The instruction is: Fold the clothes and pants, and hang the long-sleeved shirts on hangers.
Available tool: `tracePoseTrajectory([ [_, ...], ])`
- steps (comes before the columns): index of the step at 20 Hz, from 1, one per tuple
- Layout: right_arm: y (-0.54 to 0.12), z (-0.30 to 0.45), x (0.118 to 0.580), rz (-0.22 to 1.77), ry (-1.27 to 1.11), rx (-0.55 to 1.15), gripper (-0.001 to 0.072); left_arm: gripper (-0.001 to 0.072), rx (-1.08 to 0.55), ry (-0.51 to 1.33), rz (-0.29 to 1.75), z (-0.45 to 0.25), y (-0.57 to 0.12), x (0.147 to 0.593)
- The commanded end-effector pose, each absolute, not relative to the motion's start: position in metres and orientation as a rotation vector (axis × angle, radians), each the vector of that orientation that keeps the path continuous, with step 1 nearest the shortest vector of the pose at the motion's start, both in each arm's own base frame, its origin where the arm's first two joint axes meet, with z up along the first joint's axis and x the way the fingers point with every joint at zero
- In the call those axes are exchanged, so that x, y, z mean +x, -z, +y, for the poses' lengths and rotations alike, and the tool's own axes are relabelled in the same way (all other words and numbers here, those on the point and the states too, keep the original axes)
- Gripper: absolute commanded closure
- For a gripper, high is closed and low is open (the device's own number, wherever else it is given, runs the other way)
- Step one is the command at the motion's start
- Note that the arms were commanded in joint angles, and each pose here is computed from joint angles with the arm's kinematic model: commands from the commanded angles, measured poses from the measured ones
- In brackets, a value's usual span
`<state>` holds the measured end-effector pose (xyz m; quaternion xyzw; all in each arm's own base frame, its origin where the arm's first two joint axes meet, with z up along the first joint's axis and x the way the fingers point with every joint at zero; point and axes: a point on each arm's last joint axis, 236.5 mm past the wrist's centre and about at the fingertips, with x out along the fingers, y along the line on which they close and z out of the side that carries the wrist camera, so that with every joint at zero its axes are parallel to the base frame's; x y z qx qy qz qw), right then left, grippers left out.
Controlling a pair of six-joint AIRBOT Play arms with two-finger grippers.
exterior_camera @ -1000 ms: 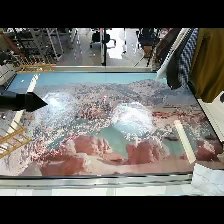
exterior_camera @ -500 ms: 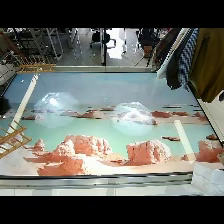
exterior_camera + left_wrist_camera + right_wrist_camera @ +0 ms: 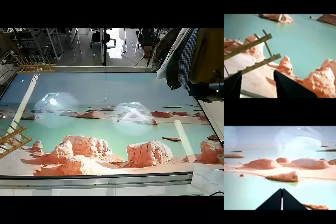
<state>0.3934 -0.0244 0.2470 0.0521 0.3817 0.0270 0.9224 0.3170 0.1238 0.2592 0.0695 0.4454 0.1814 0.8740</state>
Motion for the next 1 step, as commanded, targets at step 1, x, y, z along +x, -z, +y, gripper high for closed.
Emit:
tracePoseTrajectory([
  [1,-0.2416,-0.0262,0.3956,0.793,-0.038,0.088,0.0695,0.0305,0.149,-0.393,0.929,0.1267,-0.2606,0.3157],
])
